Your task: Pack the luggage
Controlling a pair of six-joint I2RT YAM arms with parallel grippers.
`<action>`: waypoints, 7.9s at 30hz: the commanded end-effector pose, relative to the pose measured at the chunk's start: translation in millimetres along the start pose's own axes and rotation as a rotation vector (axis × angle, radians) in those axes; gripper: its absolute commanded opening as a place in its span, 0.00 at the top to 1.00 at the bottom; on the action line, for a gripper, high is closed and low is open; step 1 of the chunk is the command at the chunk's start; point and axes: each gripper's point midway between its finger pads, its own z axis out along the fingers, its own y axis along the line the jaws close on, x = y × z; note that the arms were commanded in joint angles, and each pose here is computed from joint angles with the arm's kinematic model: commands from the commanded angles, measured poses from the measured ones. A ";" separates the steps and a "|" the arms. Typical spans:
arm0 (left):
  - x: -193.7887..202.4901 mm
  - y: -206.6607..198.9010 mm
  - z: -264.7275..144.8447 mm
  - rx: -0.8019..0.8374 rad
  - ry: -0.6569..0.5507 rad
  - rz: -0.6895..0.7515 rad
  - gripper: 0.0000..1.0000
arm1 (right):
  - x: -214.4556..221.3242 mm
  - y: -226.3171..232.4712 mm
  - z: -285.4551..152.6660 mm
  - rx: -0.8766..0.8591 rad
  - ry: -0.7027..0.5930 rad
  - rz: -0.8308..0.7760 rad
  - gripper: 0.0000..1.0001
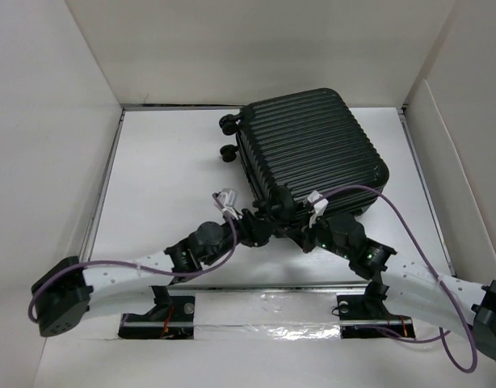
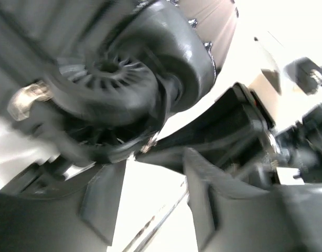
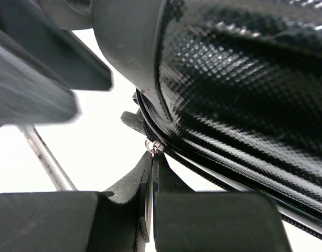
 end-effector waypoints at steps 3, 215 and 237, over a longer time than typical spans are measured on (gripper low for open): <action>-5.7 21.1 -39.8 -0.055 -0.016 0.032 0.51 | -44.3 -3.4 -5.4 -0.030 -0.150 -0.006 1.00; -3.5 12.6 26.3 0.281 0.027 -0.141 0.43 | -140.3 6.2 46.6 0.249 -0.050 -0.159 0.81; -32.3 -17.7 14.7 0.422 -0.187 -0.298 0.52 | -133.9 7.8 42.7 0.227 -0.060 -0.152 0.81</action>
